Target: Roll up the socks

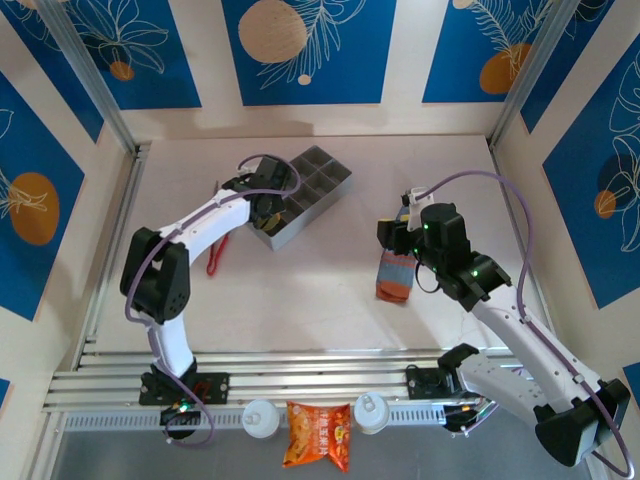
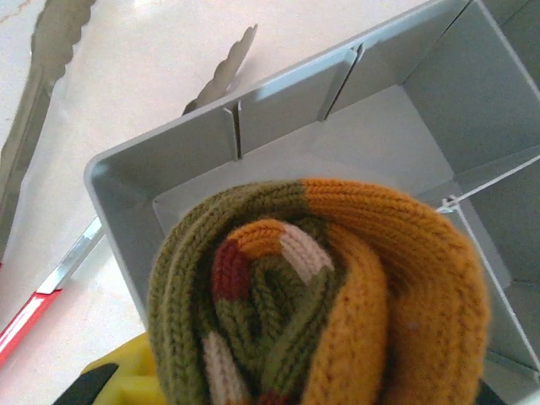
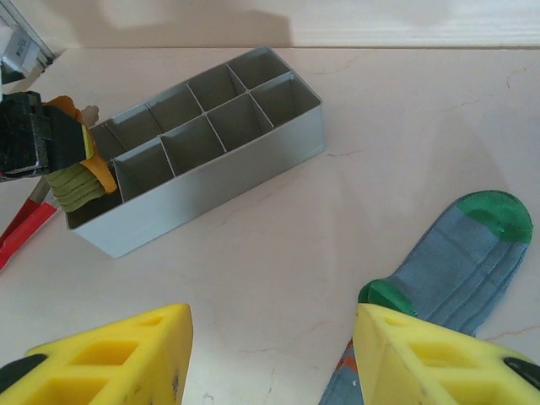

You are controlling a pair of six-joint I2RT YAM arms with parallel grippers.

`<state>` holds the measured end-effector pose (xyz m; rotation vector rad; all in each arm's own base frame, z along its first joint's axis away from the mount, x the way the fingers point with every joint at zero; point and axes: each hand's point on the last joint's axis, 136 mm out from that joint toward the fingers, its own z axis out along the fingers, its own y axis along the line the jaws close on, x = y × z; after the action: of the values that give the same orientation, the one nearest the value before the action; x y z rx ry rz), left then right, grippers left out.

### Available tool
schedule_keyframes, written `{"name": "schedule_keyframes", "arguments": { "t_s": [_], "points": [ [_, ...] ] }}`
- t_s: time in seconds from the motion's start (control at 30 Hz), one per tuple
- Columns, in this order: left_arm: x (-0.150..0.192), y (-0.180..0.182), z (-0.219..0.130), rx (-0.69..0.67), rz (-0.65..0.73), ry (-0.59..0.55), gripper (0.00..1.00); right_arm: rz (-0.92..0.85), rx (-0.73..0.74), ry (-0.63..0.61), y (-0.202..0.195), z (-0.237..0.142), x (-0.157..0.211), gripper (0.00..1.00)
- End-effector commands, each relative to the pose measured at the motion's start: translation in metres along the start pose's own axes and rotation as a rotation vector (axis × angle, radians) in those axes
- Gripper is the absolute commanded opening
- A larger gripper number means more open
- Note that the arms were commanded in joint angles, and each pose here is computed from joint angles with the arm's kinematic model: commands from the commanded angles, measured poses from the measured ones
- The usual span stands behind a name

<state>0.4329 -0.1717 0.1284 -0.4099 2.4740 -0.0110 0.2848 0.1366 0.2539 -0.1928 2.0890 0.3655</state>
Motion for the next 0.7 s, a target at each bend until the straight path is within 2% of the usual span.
{"name": "schedule_keyframes", "arguments": {
  "t_s": [0.0,0.33,0.6,0.67],
  "points": [
    [-0.002,-0.003,0.007,-0.034,0.026,-0.026,0.00,-0.006,-0.013,0.003,0.002,-0.004,-0.002,0.52],
    [0.012,0.001,0.013,-0.122,0.070,-0.110,0.00,0.009,0.002,0.031,-0.003,-0.007,0.008,0.52],
    [0.043,0.018,0.029,-0.170,0.043,-0.097,0.00,0.034,-0.009,0.035,-0.002,-0.010,0.014,0.51],
    [0.048,0.018,0.032,-0.161,0.037,-0.088,0.06,0.033,-0.011,0.038,-0.002,-0.010,0.015,0.51]
  ]
}}
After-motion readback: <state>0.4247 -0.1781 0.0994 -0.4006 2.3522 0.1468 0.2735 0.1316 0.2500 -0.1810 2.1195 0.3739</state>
